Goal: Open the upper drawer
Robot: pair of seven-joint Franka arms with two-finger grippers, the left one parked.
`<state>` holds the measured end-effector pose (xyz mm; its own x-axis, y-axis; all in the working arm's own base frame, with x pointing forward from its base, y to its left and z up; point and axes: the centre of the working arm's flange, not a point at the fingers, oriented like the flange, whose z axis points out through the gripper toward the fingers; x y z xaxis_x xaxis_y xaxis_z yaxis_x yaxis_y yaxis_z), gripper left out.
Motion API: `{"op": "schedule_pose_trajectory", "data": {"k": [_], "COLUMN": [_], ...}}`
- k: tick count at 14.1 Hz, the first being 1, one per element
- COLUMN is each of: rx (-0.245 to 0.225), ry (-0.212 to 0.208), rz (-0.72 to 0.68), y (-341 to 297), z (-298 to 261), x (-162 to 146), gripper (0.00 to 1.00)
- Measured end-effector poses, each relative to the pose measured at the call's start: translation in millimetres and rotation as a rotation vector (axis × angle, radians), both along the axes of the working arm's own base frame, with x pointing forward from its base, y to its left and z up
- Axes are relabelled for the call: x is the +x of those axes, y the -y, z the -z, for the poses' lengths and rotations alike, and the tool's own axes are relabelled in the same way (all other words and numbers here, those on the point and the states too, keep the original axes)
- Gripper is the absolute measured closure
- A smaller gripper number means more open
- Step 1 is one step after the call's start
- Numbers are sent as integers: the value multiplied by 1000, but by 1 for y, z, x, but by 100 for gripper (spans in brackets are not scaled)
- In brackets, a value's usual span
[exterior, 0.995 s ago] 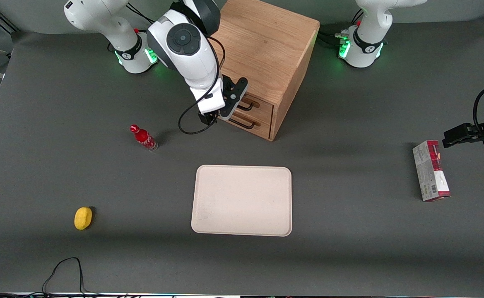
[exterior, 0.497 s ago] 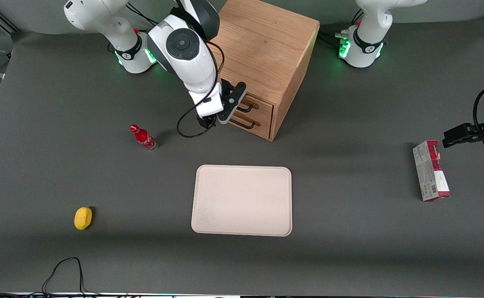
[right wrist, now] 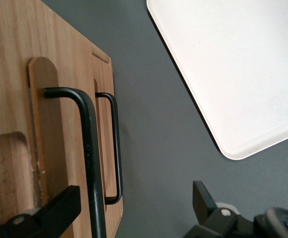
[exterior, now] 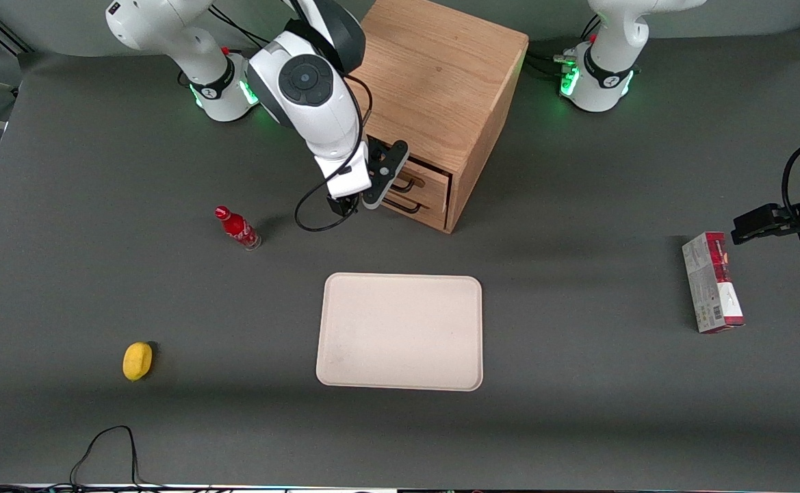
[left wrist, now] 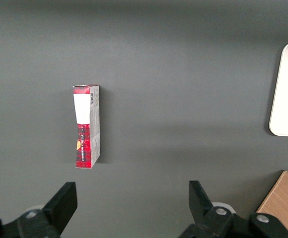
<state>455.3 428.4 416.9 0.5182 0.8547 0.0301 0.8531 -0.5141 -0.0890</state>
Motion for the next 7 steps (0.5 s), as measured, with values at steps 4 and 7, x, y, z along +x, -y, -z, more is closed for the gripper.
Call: {"op": "schedule_pose_trajectory", "data": {"k": [4, 7], "rx": [2, -4], "ry": [3, 14], "rz": [-17, -26], "y": [0, 0], "z": [0, 1], "x": [0, 3], "gripper": [0, 0]}}
